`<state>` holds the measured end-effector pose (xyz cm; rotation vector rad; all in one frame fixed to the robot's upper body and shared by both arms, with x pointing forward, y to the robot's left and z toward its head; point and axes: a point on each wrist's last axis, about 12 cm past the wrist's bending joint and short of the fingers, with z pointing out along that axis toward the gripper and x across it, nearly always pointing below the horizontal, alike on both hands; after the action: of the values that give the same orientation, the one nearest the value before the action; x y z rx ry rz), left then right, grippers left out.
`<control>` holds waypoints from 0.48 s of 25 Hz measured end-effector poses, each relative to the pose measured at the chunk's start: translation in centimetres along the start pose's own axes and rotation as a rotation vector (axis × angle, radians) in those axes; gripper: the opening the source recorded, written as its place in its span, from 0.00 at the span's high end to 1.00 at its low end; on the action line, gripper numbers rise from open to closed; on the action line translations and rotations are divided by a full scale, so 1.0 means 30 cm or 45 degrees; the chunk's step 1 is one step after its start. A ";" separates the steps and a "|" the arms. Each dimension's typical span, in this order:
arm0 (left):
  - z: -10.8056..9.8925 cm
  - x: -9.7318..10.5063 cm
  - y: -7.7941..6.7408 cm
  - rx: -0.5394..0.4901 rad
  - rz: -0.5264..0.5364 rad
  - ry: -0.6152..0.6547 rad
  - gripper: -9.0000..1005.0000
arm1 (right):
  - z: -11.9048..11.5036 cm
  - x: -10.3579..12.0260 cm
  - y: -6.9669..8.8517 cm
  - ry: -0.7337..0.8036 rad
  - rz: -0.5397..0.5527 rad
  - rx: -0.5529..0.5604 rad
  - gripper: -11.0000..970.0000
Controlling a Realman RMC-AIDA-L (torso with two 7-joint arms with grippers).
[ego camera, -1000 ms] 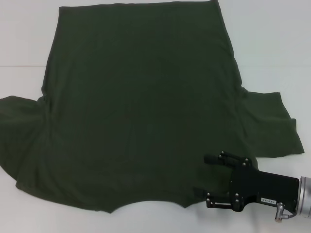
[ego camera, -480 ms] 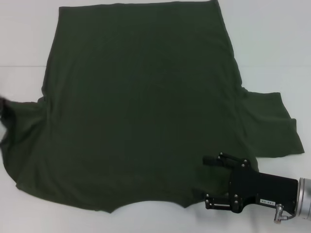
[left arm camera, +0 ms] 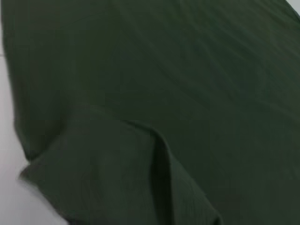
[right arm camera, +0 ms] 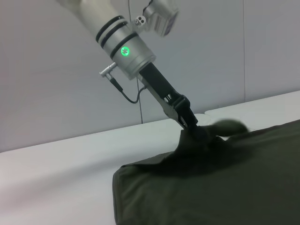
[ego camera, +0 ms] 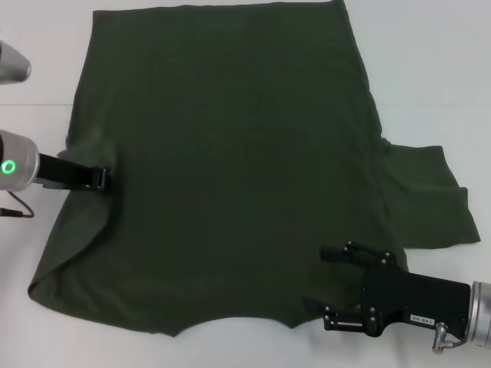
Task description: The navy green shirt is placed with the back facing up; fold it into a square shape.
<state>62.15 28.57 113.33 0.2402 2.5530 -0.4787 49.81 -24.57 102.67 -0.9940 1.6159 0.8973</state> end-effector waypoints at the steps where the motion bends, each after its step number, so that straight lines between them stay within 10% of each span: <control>1: 0.000 0.000 0.000 0.000 0.000 0.000 0.98 | 0.000 0.000 0.000 0.000 0.000 0.000 0.06; 12: 0.058 0.074 0.005 0.040 -0.092 0.017 0.94 | 0.000 0.004 0.001 -0.001 0.006 0.009 0.06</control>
<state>61.12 28.21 110.72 0.1634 2.5755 -0.5460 49.75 -24.59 102.55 -0.9853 1.6205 0.8946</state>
